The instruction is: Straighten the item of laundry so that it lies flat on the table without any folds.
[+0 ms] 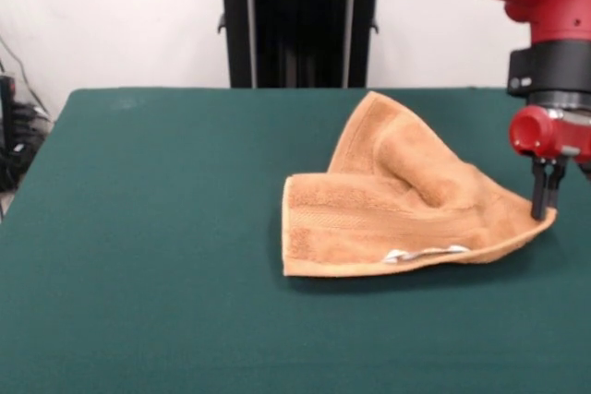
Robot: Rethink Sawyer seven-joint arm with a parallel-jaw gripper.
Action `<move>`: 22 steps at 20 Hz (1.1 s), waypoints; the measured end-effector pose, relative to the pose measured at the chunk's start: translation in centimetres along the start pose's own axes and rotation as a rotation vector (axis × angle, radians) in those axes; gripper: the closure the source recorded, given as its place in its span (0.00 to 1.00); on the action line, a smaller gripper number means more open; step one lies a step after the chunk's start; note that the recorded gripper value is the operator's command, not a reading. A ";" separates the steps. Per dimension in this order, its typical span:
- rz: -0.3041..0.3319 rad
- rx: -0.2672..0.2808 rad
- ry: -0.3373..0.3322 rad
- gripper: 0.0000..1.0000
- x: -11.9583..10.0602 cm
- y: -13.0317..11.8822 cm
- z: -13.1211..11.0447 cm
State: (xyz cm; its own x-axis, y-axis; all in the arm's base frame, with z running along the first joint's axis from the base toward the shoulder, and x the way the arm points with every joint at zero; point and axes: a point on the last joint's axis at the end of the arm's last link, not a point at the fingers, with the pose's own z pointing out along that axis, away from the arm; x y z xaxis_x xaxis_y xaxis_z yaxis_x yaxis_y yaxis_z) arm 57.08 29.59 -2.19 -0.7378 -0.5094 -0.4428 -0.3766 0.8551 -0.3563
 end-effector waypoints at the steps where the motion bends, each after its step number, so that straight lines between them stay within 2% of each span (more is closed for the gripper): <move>1: -0.006 -0.003 0.003 1.00 0.3 0.3 0.1; 9: -0.045 -0.029 -0.005 1.00 0.5 0.4 0.0; 18: -0.094 -0.108 -0.089 1.00 -2.5 0.9 -2.0; 22: -0.112 -0.143 -0.126 1.00 -3.9 2.3 -3.1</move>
State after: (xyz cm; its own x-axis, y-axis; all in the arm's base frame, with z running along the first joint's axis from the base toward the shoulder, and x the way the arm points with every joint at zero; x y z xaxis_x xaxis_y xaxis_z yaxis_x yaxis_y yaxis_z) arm 57.34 33.85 1.29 -0.6141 -0.6025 -0.5097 -0.5348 0.7927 -0.2926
